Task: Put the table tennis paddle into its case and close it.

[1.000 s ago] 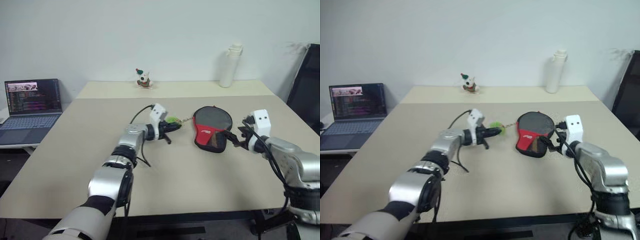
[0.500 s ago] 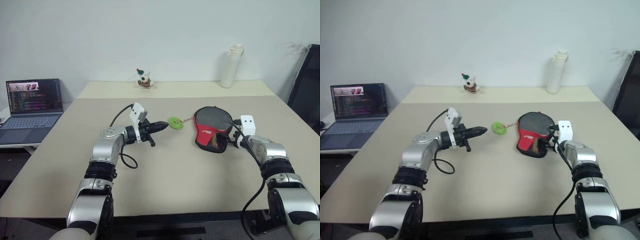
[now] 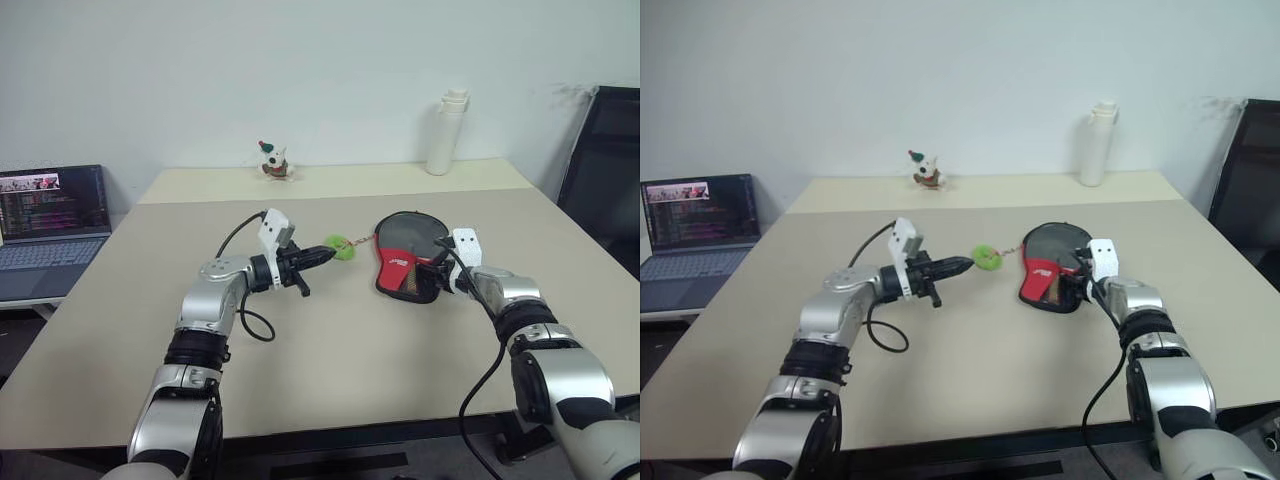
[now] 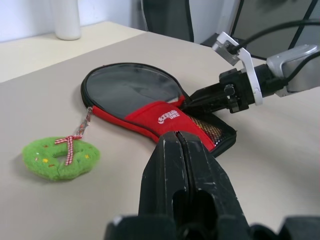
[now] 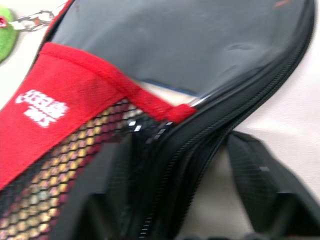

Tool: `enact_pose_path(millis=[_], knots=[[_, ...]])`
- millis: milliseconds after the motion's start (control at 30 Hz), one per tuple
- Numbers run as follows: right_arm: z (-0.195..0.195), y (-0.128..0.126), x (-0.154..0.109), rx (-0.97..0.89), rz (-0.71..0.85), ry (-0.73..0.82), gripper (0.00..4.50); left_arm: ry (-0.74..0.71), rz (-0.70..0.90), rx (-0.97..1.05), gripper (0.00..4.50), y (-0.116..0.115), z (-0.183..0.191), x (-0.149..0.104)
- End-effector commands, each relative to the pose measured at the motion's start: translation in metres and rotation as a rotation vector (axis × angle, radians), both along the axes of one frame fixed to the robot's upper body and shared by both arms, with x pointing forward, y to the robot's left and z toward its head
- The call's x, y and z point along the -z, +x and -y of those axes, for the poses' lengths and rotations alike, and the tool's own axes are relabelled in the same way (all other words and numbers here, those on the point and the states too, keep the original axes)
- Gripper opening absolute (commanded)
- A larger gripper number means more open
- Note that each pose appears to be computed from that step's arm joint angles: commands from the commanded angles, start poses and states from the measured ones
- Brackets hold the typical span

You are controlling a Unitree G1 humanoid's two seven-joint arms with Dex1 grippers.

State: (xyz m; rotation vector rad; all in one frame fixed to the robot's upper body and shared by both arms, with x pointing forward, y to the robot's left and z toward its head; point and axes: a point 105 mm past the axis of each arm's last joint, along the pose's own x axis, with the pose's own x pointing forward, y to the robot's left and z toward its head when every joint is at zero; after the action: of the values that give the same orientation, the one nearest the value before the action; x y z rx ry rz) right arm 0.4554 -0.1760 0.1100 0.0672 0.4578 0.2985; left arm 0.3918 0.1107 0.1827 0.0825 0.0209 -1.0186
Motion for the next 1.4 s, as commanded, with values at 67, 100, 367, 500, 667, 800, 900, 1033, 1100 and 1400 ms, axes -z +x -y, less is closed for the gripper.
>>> enact_pose_path(millis=[67, 100, 367, 500, 667, 800, 900, 1033, 1100, 1400], knots=[[-0.005, -0.006, 0.014, 0.008, -0.079, 0.077, 1.02, 0.013, 0.050, -0.010, 0.00, -0.005, -0.010, -0.011], [-0.006, -0.006, 0.015, 0.011, -0.087, 0.103, 0.71, 0.015, 0.048, -0.008, 0.00, -0.007, -0.013, -0.010], [-0.028, -0.010, 0.001, -0.089, -0.110, 0.237, 0.01, 0.045, -0.012, 0.141, 0.00, -0.043, -0.034, -0.001], [-0.056, -0.026, -0.014, -0.211, -0.134, 0.311, 0.01, 0.094, -0.088, 0.222, 0.00, -0.071, -0.053, 0.010], [-0.076, -0.060, -0.018, -0.281, -0.155, 0.321, 0.01, 0.154, -0.143, 0.257, 0.00, -0.092, -0.062, 0.023], [-0.093, -0.098, -0.005, -0.335, -0.203, 0.310, 0.01, 0.150, -0.192, 0.299, 0.00, -0.112, -0.054, 0.032], [-0.099, -0.116, 0.000, -0.335, -0.216, 0.301, 0.01, 0.146, -0.210, 0.320, 0.00, -0.121, -0.050, 0.035], [-0.105, -0.144, 0.007, -0.346, -0.247, 0.293, 0.01, 0.147, -0.227, 0.342, 0.00, -0.131, -0.049, 0.036], [-0.103, -0.157, 0.010, -0.346, -0.266, 0.291, 0.01, 0.148, -0.237, 0.348, 0.00, -0.134, -0.050, 0.035], [-0.075, -0.179, 0.022, -0.302, -0.305, 0.238, 0.01, 0.156, -0.260, 0.363, 0.00, -0.138, -0.051, 0.035]])
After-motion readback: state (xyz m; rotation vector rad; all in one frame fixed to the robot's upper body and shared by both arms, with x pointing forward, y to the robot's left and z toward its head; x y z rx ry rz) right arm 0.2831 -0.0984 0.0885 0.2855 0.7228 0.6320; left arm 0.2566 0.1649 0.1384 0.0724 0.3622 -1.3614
